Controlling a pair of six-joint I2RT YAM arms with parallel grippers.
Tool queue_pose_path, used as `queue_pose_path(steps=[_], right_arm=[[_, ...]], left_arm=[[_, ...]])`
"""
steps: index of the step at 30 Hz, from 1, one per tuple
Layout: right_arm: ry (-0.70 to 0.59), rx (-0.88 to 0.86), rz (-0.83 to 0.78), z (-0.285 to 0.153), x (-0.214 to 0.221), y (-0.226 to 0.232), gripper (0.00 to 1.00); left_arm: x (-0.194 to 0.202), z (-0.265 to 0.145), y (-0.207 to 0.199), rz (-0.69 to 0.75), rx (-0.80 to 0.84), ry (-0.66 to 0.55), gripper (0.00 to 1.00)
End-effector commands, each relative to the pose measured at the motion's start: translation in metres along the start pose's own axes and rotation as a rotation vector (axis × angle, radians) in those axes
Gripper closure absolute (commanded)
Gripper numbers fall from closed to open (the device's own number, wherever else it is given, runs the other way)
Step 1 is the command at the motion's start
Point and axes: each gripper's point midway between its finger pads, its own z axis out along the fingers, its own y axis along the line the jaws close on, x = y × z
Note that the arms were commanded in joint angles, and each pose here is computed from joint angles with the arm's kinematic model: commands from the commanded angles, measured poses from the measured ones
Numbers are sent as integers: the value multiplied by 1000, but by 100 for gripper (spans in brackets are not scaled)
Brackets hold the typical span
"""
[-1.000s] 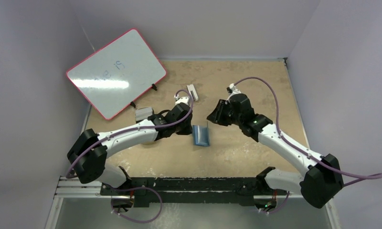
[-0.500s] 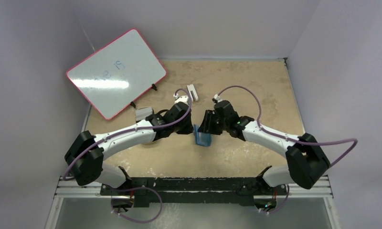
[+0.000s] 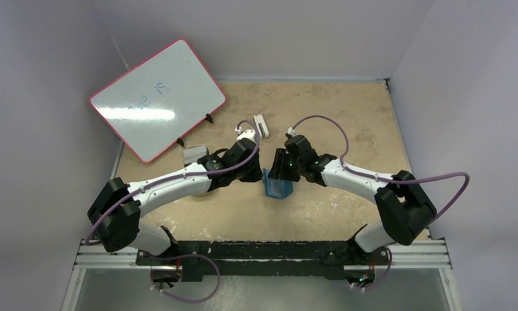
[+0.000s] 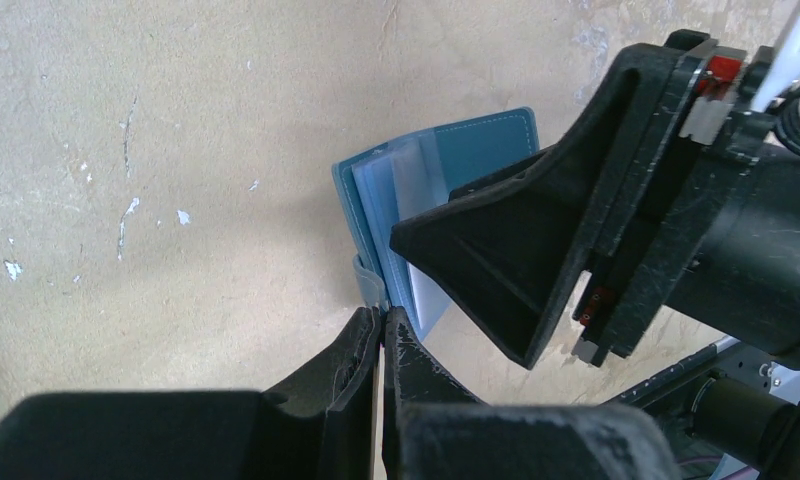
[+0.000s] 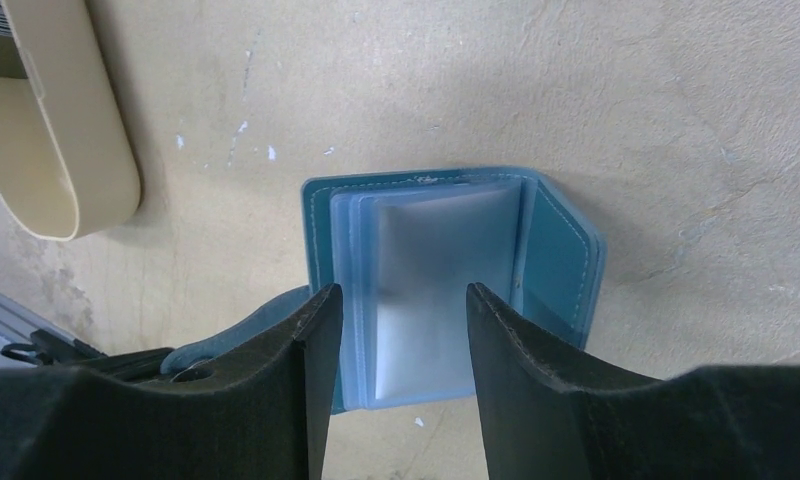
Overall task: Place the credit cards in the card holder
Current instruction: Open the card holder at the center of the board.
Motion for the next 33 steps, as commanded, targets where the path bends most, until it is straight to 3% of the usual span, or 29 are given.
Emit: queue_pose_path(steps=[1,14,33], right_arm=[[-31,7,-17,1,-12,7,48],[-17,48,-17,7,-8,-2,49],[-75,329,-7,-27,-10,-56,47]], left_arm=[[-17,-8,-11,-26,46,-61,100],[-19,-9,-10,-22,44,-69,100],[-13,-6,16,10,-67,-73,100]])
